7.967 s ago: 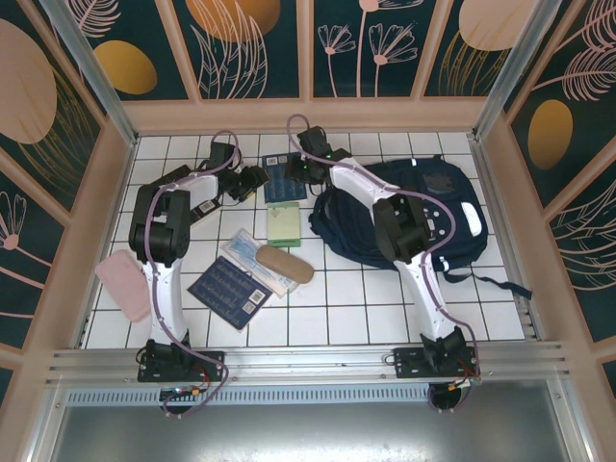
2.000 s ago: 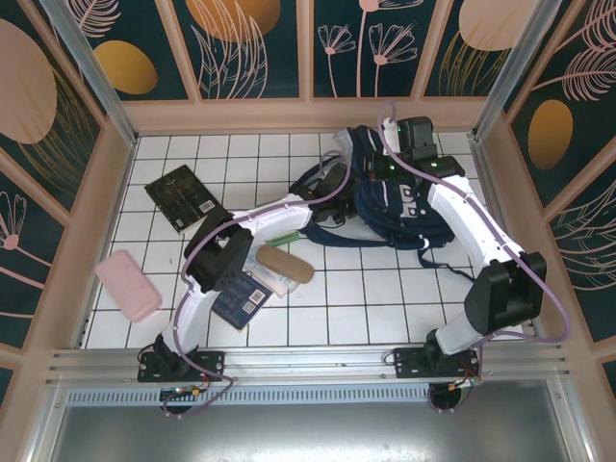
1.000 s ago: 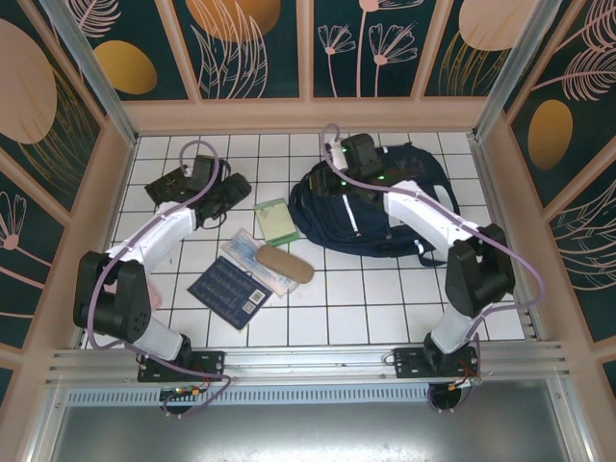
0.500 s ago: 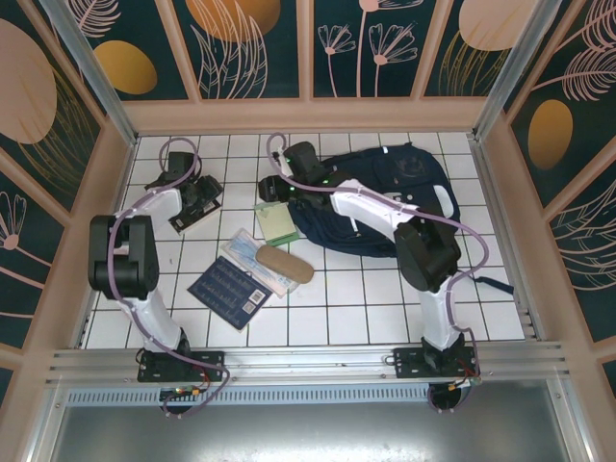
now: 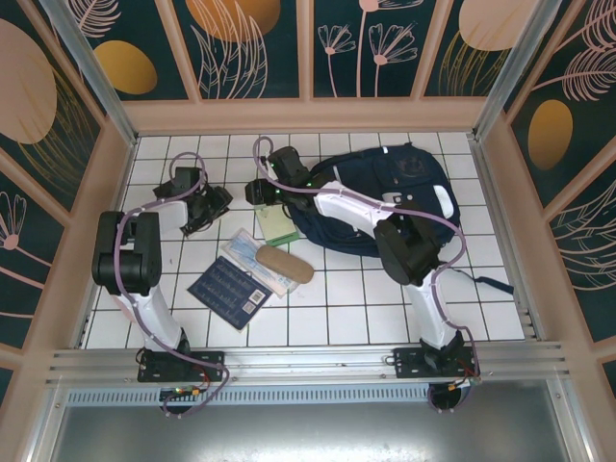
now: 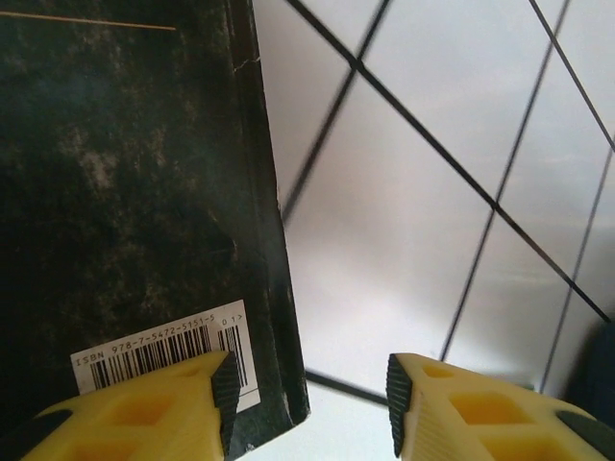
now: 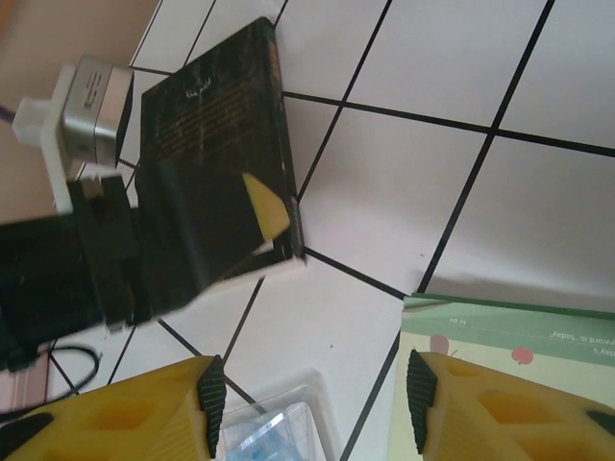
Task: Pack books, pencil case, and school supplies into a backpack
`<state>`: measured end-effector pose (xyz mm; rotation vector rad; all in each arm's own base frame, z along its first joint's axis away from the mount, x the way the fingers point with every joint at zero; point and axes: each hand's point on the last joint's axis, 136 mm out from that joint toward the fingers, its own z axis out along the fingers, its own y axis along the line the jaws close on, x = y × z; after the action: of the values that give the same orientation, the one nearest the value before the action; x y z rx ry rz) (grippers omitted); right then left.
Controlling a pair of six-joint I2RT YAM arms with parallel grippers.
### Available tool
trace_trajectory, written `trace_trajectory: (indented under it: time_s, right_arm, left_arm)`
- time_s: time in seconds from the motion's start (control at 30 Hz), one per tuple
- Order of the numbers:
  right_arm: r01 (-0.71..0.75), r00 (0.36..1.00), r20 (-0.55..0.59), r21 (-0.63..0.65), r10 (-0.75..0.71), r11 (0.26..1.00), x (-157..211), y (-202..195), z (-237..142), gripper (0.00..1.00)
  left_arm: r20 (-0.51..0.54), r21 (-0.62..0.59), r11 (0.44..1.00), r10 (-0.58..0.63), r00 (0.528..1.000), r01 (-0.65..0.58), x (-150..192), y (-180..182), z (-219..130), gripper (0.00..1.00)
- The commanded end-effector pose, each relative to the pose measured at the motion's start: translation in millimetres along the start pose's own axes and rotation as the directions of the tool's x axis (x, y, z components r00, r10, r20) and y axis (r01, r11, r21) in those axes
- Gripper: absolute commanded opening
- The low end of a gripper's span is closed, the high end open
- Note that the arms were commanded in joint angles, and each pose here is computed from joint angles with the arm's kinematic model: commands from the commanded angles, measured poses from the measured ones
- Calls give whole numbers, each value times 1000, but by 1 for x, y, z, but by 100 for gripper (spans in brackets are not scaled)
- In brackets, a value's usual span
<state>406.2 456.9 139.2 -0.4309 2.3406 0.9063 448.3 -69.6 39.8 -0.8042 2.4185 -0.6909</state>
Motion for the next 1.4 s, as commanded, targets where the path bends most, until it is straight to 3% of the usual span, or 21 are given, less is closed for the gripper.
trace_trajectory:
  time_s: [0.0,0.1,0.27,0.5,0.77,1.2,1.37]
  right_arm:
    - [-15,999,30,-19,15,1000,-12,4,5,53]
    - [-22,1000,19,-28,22,999,-9,4,10,52]
    - [-39,999,5,-43,40,998,-5,6,21,52]
    - [-37,999,-21,-35,36,999,3,13,45,53]
    - [-32,998,-60,-35,30,999,18,21,81,54]
    - [-36,989,-136,153,57,988,64,-19,115,54]
    - [-47,970,-238,49,57,998,91,-4,125,52]
  left_arm:
    - [-118,49,998,-31,993,37,48,-13,-2,48]
    - [-108,71,997,-34,994,42,51,-21,-14,49]
    - [9,25,1000,-11,1000,10,17,-28,-48,52]
    - [100,-97,994,-48,994,58,-16,22,-75,58]
    - [88,-254,959,-104,991,124,1,88,-72,52]
    - [11,-275,951,-144,989,142,31,113,-51,42]
    - [-5,-249,956,-161,987,155,39,113,-46,39]
